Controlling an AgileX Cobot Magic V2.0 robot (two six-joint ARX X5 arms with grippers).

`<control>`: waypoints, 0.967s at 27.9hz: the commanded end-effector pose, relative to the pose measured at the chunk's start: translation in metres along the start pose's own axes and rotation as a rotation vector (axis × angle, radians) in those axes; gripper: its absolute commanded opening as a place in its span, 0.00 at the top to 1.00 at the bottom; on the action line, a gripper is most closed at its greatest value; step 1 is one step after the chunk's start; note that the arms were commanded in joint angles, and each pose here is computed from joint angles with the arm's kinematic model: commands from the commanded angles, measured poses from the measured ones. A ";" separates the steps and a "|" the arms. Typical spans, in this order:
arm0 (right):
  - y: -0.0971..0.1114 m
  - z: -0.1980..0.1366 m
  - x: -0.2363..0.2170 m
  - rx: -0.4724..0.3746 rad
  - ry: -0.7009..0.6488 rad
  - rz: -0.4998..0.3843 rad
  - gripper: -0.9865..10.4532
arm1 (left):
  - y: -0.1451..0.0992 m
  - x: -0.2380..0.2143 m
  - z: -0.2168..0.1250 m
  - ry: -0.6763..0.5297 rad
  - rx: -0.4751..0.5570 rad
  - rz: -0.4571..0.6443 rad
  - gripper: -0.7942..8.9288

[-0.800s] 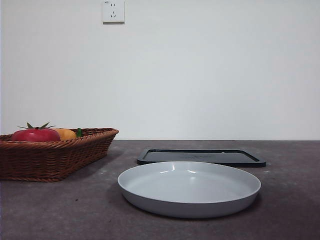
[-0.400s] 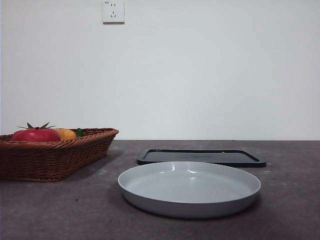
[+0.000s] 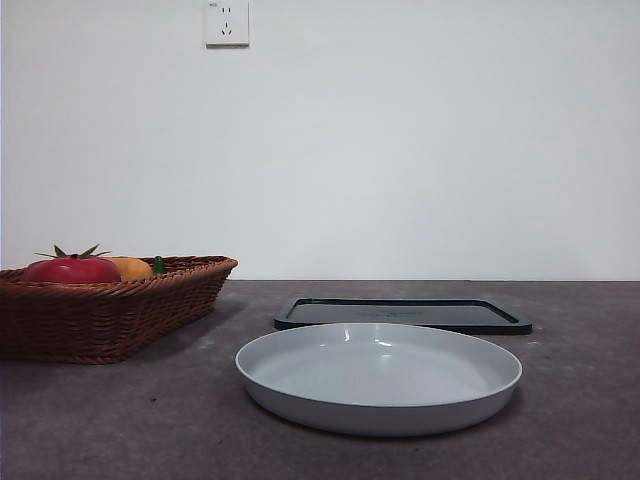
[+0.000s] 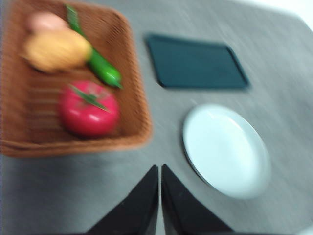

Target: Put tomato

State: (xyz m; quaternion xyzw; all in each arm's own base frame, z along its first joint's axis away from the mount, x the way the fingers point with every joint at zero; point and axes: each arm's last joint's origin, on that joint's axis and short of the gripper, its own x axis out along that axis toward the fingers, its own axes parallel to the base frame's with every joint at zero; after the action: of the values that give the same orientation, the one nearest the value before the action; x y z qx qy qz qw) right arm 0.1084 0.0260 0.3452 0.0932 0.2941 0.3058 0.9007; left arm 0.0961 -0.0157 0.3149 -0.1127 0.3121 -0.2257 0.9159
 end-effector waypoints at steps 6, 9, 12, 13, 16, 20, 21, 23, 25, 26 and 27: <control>0.018 0.011 0.012 -0.129 0.172 0.145 0.91 | -0.012 -0.004 0.009 0.122 0.089 -0.115 0.91; 0.024 0.007 0.017 -0.155 0.229 0.188 0.91 | -0.014 -0.004 0.006 0.152 0.089 -0.130 0.91; 0.028 0.005 0.019 -0.194 0.259 0.224 0.91 | -0.015 -0.004 0.004 0.179 0.084 -0.137 0.91; 0.030 0.005 0.019 -0.200 0.262 0.233 0.91 | -0.015 -0.004 0.003 0.183 0.083 -0.139 0.91; 0.031 0.005 0.020 -0.211 0.260 0.245 0.91 | -0.015 -0.004 0.003 0.181 0.084 -0.139 0.91; 0.032 0.005 0.020 -0.211 0.261 0.246 0.90 | -0.015 -0.004 0.004 0.181 0.079 -0.138 0.81; 0.032 0.005 0.020 -0.211 0.261 0.246 0.88 | -0.015 -0.004 0.004 0.181 0.079 -0.138 0.76; 0.032 0.005 0.020 -0.210 0.262 0.246 0.78 | -0.015 -0.004 0.004 0.180 0.080 -0.138 0.62; 0.032 0.005 0.020 -0.207 0.262 0.245 0.64 | -0.015 -0.004 0.004 0.179 0.080 -0.138 0.50; 0.032 0.005 0.020 -0.207 0.262 0.245 0.58 | -0.015 -0.004 0.004 0.178 0.081 -0.138 0.46; 0.032 0.005 0.020 -0.207 0.261 0.245 0.53 | -0.015 -0.004 0.004 0.175 0.082 -0.138 0.44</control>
State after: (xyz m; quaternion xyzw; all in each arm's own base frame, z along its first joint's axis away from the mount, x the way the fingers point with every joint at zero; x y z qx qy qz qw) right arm 0.1074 0.0622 0.3454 0.0007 0.3740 0.4448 0.8138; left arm 0.0898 -0.0261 0.3193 -0.0815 0.3867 -0.3042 0.8667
